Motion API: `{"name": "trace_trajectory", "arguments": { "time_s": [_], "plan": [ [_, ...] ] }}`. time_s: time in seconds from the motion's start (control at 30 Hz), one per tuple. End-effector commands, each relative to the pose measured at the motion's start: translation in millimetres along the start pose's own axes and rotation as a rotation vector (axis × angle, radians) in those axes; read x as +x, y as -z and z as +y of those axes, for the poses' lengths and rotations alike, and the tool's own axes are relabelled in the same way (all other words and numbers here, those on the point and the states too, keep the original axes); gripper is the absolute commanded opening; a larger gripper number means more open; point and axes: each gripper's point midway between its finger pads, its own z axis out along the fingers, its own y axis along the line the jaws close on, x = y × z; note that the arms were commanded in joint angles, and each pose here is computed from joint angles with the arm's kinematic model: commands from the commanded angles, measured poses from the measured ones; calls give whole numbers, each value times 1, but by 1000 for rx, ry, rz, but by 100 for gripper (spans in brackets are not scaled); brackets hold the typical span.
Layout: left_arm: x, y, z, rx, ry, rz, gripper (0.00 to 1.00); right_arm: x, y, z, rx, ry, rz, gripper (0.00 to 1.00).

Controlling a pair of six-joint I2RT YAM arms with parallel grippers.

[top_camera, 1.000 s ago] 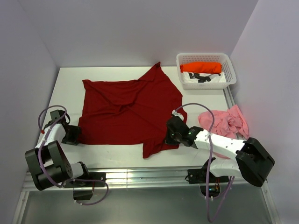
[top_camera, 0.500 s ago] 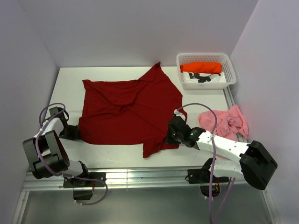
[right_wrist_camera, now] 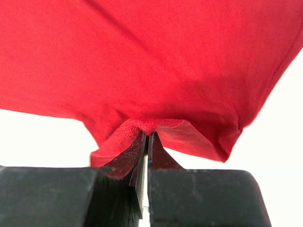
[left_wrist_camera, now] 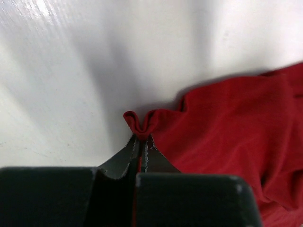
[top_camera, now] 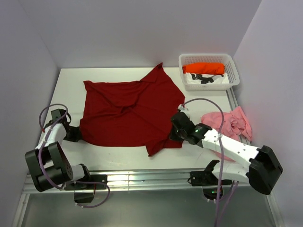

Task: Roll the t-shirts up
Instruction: Flatten the tshirt

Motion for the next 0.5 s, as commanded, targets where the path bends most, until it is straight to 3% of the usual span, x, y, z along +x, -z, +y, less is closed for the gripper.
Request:
{"name": "trace_trajectory", "arguments": {
  "time_s": [0.0,0.3,0.47],
  "plan": [
    [-15,21,-20,79,8,-62,0,-62,39,17,-21,-5,-182,0],
    [-39,97,-76,342,56,-131,0,-158,118,63,-127,2,-372,0],
    [-55,138,-116,491,119,-143,0,-226,182,94,-199,-4,-582,0]
  ]
}}
